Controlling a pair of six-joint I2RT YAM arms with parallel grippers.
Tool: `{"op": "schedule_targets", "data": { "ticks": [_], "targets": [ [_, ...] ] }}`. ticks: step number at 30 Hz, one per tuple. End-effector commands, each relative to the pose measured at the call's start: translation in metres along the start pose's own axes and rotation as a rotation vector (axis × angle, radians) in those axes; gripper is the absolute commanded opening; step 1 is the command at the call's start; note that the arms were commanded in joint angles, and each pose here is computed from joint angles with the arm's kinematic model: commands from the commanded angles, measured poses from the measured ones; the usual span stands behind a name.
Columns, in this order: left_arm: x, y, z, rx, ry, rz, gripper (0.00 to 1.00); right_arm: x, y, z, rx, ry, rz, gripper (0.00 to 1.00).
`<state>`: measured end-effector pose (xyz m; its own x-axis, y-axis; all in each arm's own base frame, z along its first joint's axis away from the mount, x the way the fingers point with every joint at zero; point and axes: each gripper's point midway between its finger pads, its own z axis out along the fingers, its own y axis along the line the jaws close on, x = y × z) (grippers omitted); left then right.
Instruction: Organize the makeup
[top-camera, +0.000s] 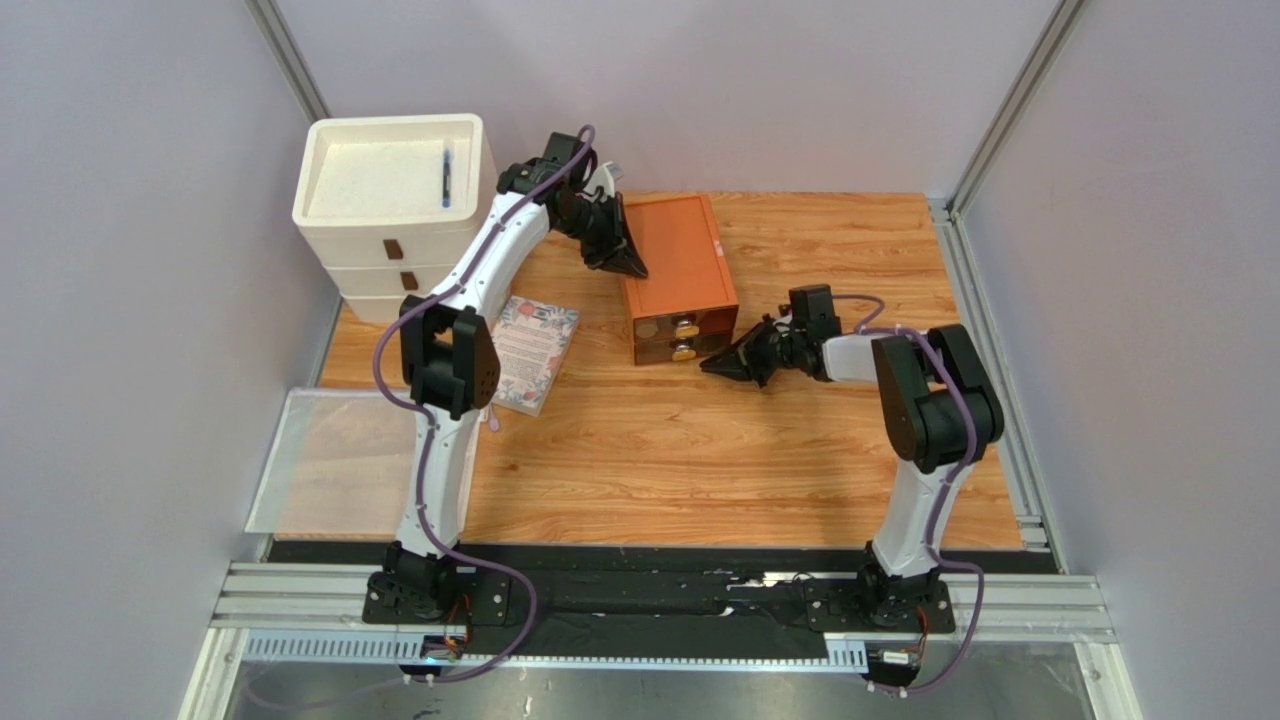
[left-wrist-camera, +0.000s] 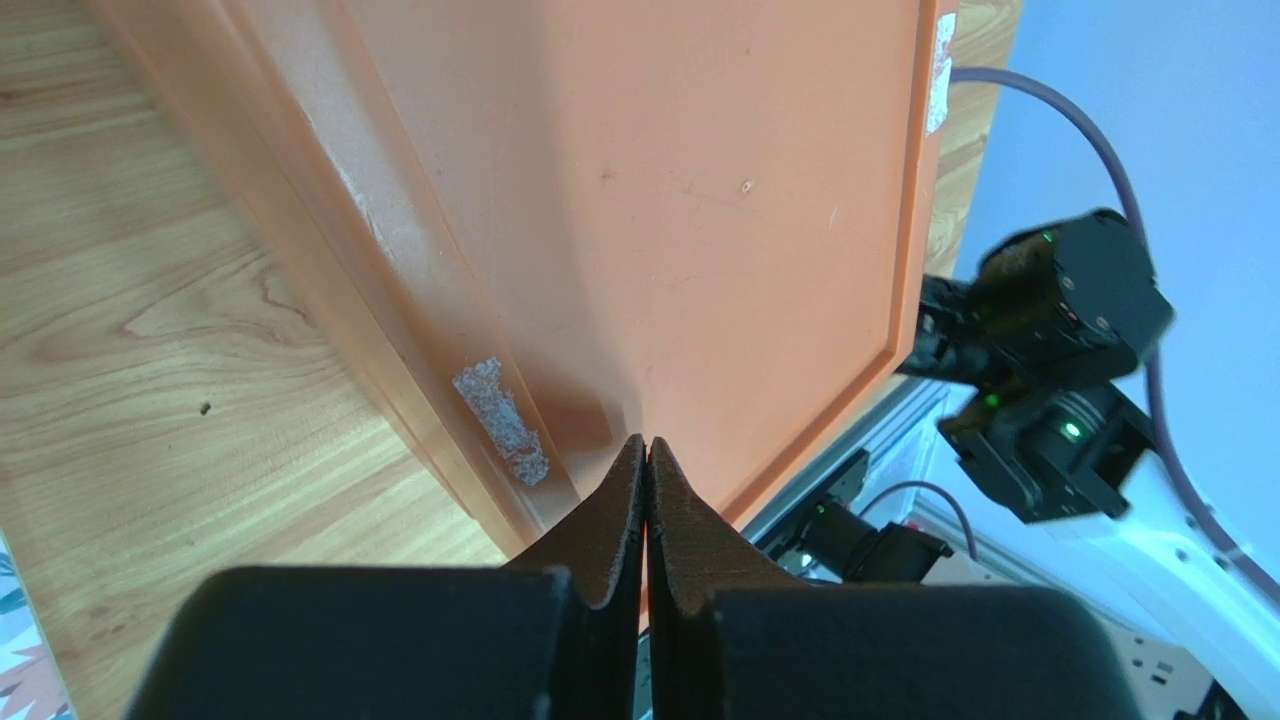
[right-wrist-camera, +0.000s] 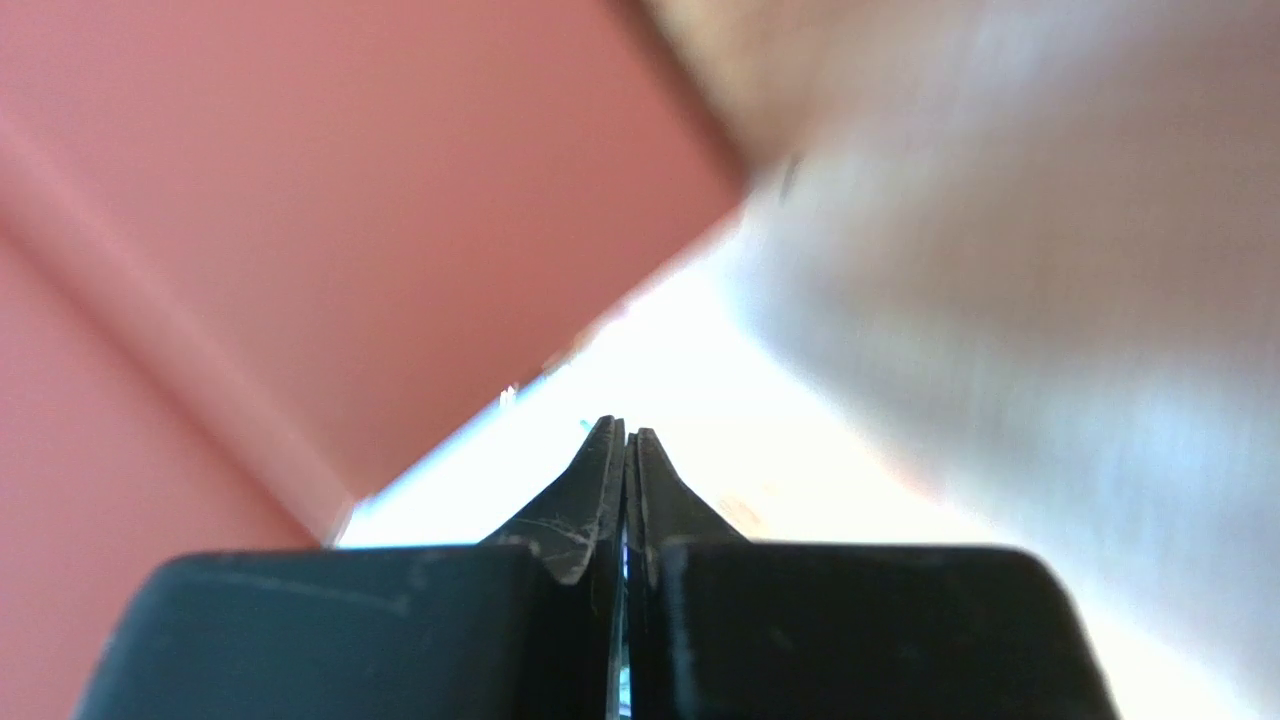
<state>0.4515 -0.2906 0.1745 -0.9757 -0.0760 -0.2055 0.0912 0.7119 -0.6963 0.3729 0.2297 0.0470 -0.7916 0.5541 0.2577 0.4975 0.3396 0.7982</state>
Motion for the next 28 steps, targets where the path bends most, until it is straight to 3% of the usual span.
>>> {"op": "schedule_targets", "data": {
  "ticks": [1, 6, 9, 10, 11, 12, 13, 14, 15, 18, 24, 28],
  "targets": [
    [-0.018, -0.037, -0.035, 0.064, -0.111, 0.107, 0.00, 0.017, 0.010, -0.041, 0.061, -0.038, -0.121, 0.00],
    [-0.027, -0.070, -0.075, 0.101, -0.228, 0.210, 0.00, 0.017, 0.010, -0.082, 0.143, -0.128, -0.284, 0.00],
    [-0.024, -0.079, -0.096, 0.088, -0.272, 0.258, 0.21, 0.009, 0.012, -0.110, 0.205, -0.205, -0.332, 0.00],
    [-0.021, -0.080, -0.101, 0.084, -0.279, 0.270, 0.29, 0.008, 0.010, -0.123, 0.243, -0.224, -0.369, 0.00],
    [-0.019, -0.079, -0.105, 0.071, -0.286, 0.296, 0.47, 0.004, 0.018, -0.132, 0.256, -0.256, -0.404, 0.01],
    [-0.013, -0.080, -0.111, 0.068, -0.287, 0.311, 0.65, -0.004, 0.020, -0.141, 0.288, -0.302, -0.439, 0.09],
    [-0.009, -0.079, -0.115, 0.065, -0.286, 0.333, 0.89, -0.003, 0.018, -0.151, 0.326, -0.311, -0.481, 0.17],
    [-0.005, -0.077, -0.117, 0.059, -0.281, 0.331, 0.97, -0.006, 0.019, -0.158, 0.350, -0.334, -0.508, 0.28],
    [0.002, -0.075, -0.121, 0.054, -0.273, 0.326, 1.00, -0.015, 0.027, -0.168, 0.379, -0.390, -0.542, 0.47],
    [0.019, -0.064, -0.128, 0.019, -0.255, 0.316, 1.00, -0.024, 0.037, -0.192, 0.450, -0.472, -0.622, 0.66],
    [0.045, -0.048, -0.135, -0.029, -0.229, 0.329, 1.00, -0.030, 0.065, -0.238, 0.493, -0.653, -0.717, 0.77],
    [0.049, -0.053, -0.143, -0.016, -0.245, 0.368, 0.99, -0.027, 0.074, -0.244, 0.468, -0.676, -0.737, 0.80]
  ]
}}
